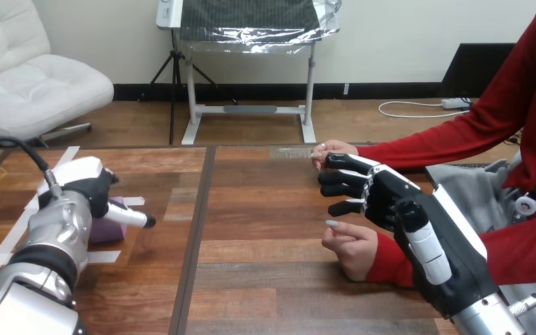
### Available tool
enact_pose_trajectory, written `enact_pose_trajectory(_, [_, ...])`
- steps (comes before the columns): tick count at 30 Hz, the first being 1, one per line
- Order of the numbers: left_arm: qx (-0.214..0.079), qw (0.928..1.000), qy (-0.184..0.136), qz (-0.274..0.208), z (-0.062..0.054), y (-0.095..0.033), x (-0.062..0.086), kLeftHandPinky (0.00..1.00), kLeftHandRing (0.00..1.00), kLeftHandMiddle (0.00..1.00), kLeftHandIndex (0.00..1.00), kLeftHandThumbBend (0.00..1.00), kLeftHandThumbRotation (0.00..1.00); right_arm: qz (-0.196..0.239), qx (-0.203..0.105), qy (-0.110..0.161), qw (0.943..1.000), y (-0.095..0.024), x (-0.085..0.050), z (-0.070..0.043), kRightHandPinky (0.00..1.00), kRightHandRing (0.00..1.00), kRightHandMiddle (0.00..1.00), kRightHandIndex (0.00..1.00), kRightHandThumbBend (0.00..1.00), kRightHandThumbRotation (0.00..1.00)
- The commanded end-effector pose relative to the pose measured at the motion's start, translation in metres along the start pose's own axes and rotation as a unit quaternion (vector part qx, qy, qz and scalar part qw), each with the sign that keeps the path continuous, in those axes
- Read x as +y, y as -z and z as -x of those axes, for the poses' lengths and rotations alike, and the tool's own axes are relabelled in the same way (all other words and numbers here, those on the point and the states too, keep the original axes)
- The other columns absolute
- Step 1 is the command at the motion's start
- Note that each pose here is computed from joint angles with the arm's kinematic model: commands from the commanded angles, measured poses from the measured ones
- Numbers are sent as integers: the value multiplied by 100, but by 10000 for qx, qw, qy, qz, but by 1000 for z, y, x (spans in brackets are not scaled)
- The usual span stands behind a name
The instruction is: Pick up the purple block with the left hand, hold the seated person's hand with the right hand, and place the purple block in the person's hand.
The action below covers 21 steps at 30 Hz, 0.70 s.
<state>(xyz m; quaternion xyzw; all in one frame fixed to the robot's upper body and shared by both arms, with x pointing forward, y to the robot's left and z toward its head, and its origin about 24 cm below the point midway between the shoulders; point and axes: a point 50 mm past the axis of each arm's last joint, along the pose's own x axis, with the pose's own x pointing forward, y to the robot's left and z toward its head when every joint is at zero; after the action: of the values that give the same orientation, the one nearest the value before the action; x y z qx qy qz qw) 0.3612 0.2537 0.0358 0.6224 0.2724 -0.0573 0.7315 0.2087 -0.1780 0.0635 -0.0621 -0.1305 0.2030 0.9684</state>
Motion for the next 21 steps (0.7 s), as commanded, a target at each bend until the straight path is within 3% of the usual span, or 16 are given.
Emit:
enact_pose_trajectory(1, [-157, 9994, -221, -192, 0, -17, 27, 92, 92, 92, 90, 77, 43, 143, -479, -44, 9987, -16, -3, -10, 69, 77, 78, 81, 91, 100])
enact_pose_trajectory(21, [-28, 9992, 98, -380, 0, -17, 30, 94, 93, 91, 89, 66, 30, 98, -506, -53, 9987, -16, -3, -10, 69, 77, 78, 81, 92, 100])
